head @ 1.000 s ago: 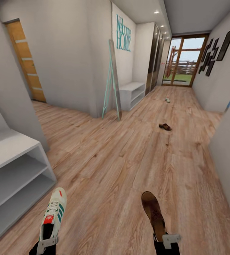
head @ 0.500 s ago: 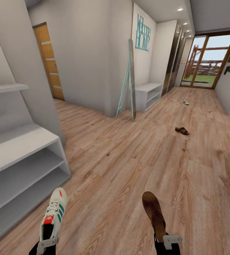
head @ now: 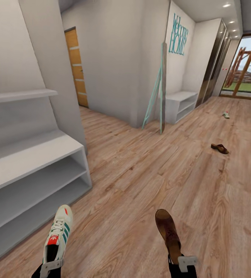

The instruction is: Pick up the two gym shoes and the two sandals from the corridor floor and place them onto the hallstand (shoe rack) in the corridor, making sure they are on the rack and not on the floor. Arrange them so the two gym shoes are next to each other and the two sandals are next to each other.

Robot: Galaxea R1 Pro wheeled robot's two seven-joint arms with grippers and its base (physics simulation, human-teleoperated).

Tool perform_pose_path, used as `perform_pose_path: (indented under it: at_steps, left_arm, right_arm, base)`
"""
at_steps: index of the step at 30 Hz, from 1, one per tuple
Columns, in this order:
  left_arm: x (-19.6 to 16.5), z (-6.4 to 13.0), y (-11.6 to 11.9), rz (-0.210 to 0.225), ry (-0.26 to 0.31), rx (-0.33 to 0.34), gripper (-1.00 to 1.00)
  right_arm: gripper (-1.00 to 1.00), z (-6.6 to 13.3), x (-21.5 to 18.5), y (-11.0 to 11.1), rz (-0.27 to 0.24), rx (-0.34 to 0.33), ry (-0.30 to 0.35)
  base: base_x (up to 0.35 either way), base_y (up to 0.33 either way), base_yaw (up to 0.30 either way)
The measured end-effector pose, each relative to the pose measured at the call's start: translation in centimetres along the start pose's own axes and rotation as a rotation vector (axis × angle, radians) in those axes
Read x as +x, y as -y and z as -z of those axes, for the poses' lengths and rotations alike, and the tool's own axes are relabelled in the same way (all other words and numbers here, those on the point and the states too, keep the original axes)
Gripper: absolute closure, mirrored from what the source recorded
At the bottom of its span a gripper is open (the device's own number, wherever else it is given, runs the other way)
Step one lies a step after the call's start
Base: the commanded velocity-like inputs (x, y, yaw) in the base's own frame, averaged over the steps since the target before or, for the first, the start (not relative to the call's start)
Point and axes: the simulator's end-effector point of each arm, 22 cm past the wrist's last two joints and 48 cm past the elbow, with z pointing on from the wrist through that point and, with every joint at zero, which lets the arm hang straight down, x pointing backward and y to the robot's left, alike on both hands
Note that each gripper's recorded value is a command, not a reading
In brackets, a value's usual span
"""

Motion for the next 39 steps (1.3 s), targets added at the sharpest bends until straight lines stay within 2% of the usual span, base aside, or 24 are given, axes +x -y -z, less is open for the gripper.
perform_pose_path:
  at_steps: [6,14,39]
  left_arm:
    - [0.02,0.01,0.0,0.0,-0.001,0.0,1.0]
    - [0.0,0.02,-0.1,0.007,0.001,-0.004,1.0]
    - [0.06,0.03,-0.07,0.005,0.0,-0.003,1.0]
  right_arm:
    - [1.0,0.03,0.07,-0.12,0.002,-0.002,-0.002]
    - [1.0,0.04,0.09,-0.13,0.002,-0.002,-0.003]
    - [1.0,0.1,0.34,-0.01,0.002,0.0,-0.009]
  base:
    - [0.002,-0.14,0.279]
    - [0.173,-0.147,0.279]
    - [0.008,-0.005,0.279]
